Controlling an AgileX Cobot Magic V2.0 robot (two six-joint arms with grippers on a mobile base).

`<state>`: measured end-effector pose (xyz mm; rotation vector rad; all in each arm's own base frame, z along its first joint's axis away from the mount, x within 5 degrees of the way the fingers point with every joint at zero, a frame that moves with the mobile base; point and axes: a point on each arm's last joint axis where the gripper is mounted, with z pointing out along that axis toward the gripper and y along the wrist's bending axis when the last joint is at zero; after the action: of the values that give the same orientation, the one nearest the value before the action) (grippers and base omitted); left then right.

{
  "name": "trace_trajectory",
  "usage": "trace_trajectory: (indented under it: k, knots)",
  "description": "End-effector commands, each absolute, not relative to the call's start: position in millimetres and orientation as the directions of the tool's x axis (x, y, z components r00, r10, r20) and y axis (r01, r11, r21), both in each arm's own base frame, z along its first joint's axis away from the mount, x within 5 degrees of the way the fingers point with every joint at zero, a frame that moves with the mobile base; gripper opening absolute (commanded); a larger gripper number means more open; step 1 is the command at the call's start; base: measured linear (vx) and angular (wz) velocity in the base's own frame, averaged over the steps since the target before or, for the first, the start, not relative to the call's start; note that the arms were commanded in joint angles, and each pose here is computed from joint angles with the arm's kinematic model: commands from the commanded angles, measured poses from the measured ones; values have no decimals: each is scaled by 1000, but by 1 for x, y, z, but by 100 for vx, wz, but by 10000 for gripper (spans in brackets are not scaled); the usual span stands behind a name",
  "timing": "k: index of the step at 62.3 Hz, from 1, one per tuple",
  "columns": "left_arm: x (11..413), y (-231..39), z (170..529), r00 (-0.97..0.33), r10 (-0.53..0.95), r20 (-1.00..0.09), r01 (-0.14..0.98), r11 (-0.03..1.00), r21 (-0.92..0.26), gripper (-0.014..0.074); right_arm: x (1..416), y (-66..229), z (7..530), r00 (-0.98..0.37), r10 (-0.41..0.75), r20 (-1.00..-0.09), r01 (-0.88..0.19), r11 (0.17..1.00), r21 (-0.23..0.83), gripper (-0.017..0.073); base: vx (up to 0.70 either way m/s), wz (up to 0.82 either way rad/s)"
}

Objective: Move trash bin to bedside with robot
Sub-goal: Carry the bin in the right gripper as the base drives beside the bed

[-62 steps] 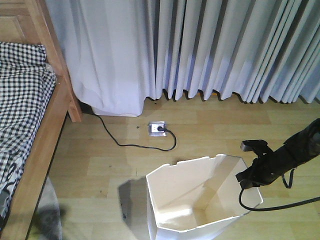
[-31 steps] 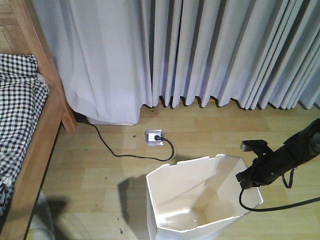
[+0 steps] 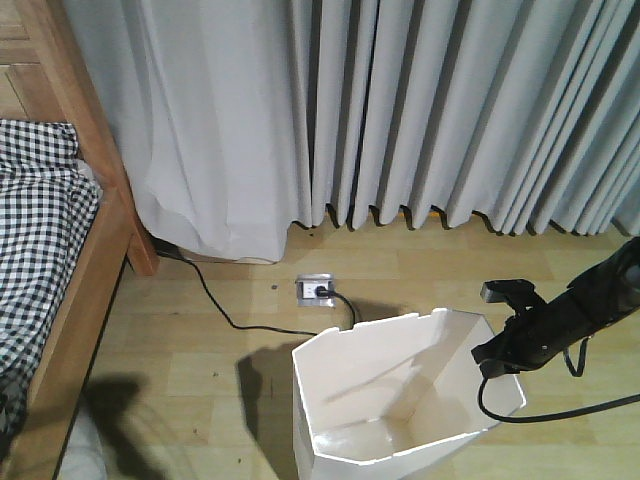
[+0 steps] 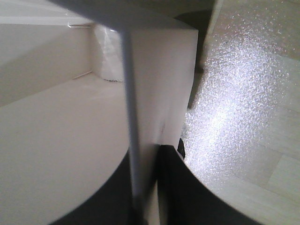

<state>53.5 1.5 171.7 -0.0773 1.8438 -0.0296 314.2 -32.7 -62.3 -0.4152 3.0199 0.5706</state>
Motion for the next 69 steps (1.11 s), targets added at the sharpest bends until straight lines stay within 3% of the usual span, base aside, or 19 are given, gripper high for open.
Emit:
trace_trajectory:
  k: [1,69]
  knots:
    - [56,1,176,-219,-74,-973,-32,997,-68,-6,323,-24,-32,-963,-236,-134,-271,843,465,-1,10,5]
    - [56,1,176,-219,-74,-973,-32,997,-68,-6,323,-24,-32,-963,-236,-134,-271,843,465,-1,7,3]
